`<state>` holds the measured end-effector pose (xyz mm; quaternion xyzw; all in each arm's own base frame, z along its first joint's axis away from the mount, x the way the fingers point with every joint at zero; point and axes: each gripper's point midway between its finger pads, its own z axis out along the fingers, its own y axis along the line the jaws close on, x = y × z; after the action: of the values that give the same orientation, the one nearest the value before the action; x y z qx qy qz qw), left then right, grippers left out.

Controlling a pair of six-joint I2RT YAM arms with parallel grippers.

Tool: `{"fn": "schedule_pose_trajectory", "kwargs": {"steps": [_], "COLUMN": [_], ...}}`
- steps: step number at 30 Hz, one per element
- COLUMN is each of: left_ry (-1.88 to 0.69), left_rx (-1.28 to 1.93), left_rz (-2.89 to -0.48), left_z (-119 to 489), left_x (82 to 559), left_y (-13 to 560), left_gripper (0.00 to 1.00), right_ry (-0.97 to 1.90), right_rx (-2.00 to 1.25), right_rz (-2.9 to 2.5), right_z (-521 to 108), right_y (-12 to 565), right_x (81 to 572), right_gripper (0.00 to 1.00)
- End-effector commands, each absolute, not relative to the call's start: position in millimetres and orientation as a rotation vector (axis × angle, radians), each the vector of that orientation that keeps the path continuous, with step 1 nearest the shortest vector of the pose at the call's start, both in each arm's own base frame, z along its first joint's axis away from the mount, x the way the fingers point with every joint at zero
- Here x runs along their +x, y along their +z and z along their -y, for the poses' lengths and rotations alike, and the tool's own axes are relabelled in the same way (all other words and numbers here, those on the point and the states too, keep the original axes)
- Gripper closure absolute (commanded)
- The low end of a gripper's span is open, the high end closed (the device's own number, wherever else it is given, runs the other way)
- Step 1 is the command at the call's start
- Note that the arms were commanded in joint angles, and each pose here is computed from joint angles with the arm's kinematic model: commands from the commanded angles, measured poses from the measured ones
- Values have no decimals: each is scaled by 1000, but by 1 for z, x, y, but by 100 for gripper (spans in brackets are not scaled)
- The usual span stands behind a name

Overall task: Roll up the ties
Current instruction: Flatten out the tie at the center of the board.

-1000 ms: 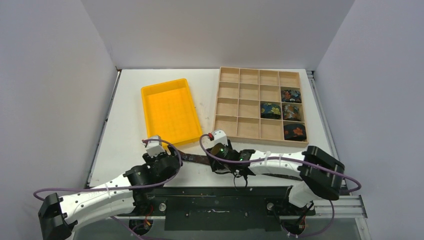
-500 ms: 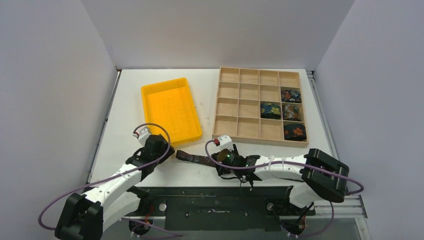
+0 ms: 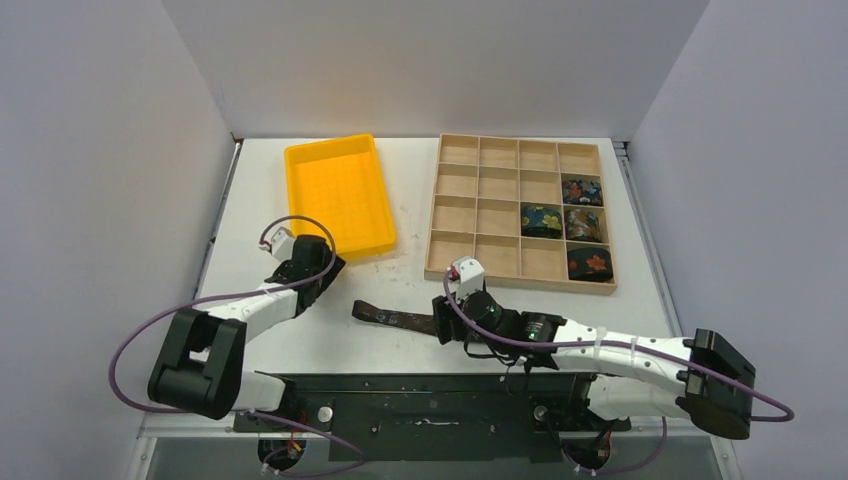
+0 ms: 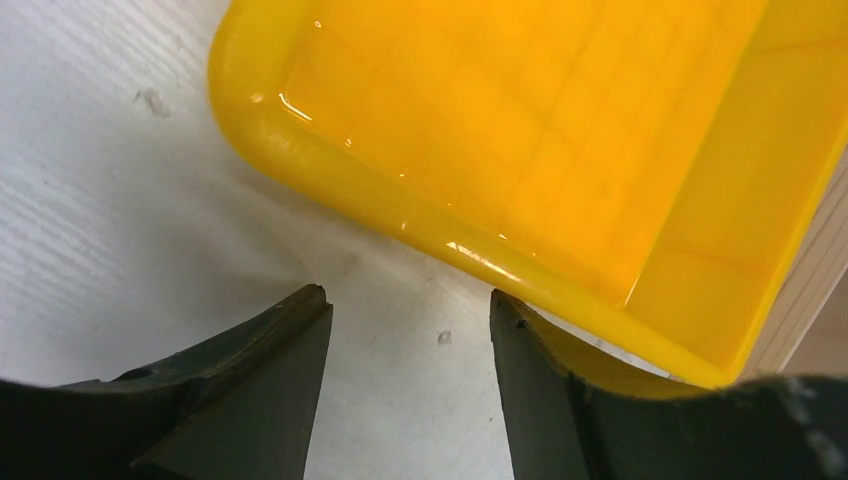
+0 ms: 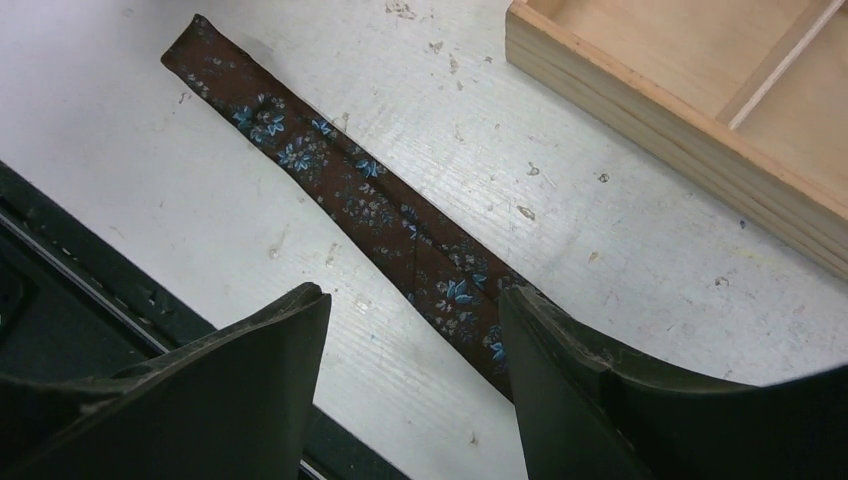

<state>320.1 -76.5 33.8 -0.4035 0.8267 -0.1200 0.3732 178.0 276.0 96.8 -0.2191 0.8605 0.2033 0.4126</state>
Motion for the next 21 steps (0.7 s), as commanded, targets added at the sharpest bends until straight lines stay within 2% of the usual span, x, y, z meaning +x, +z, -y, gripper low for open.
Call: {"fn": "schedule_pose_trajectory", "kwargs": {"steps": [1,5,9,11,12,14,17,21], "left_ry": [-349,-422,-371,-348,-355,-465,-734,-812], "left_rx": [-1096,-1011,-931,-970,-1002,-1035,-923,-874], "left_rz": [-1932,-1878,-1877,-1809,-1765,-1675,-1562,-1624], "left_z": [65,73,67,49,41,40,65,81], "left_x": [350,329,293,273,266,257,255,246], "left_y": [60,79,94,104,108,118,141,133], "left_gripper": [43,31,20,10,1,4,4,4], "right_ry": [544,618,674,660,644,612,686,624], "right_rx": [-472,-363,-310,-304,-291,-299,-349,-417], "right_rz": [-2141,-2072,-2018,-2020,-2031,-2062,-2050,-2086], "right_z": [-265,-257,-252,-251,-248,-243,-252,-270], "right_y": [99,103,109,110,110,103,101,97], "right_x": [174,175,175,176,178,181,181,192], "right_gripper": [36,34,29,26,21,14,17,20]}}
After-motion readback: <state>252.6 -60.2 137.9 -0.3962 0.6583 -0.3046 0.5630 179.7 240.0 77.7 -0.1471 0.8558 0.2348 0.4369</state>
